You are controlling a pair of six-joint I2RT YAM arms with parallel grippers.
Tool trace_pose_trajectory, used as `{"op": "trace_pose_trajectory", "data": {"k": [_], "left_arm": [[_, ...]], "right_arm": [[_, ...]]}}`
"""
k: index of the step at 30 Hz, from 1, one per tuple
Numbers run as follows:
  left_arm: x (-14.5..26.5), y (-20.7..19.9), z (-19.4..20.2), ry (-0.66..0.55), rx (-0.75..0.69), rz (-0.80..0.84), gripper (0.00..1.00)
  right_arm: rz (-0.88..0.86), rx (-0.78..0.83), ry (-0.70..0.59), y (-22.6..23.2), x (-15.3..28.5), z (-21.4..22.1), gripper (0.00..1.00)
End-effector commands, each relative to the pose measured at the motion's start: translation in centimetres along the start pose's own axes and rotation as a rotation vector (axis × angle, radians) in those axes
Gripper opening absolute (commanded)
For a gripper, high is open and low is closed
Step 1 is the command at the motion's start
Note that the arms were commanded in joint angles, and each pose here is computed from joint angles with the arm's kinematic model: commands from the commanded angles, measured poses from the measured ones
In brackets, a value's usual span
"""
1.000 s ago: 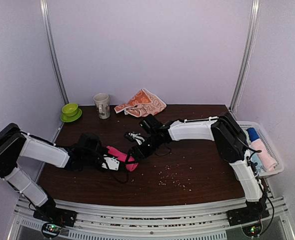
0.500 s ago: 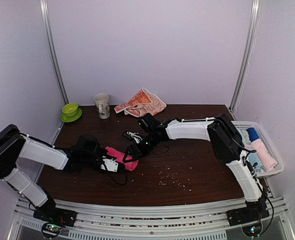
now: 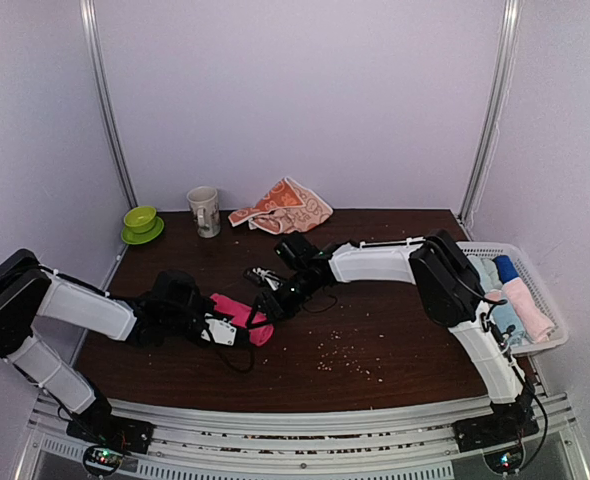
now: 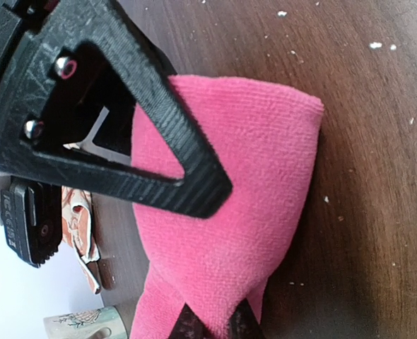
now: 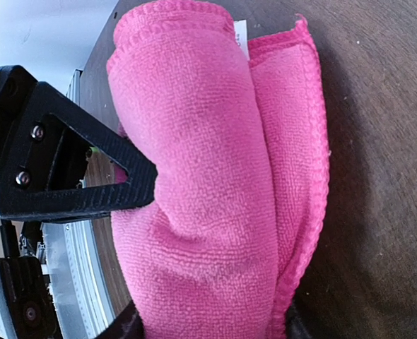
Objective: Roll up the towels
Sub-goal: Pick up the towel from the center of the board.
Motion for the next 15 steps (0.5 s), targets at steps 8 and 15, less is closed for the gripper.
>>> {"op": "trace_pose_trajectory", "data": {"k": [8, 15], "left_arm": [[0.5, -0.2, -0.2, 0.006, 0.069, 0.025, 0.21], [4.2, 3.5, -0.2, -0.101, 0.194, -0.032, 0.56]], "right_arm": [[0.004, -0.05, 0.026, -1.0, -1.1, 0.9, 0.07], [0.083, 0.017, -0.091, -0.2, 2.5, -0.4, 0.0]]}}
Point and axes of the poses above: each gripper's point midway between its finger pads, its own x axis back along the fingers, its own y axis along the line the jaws close on, z = x × y, the point moved 9 cm from there along x, back along the fingers, and after that the axes turned 1 degree about -x, right-handed, at the moved point
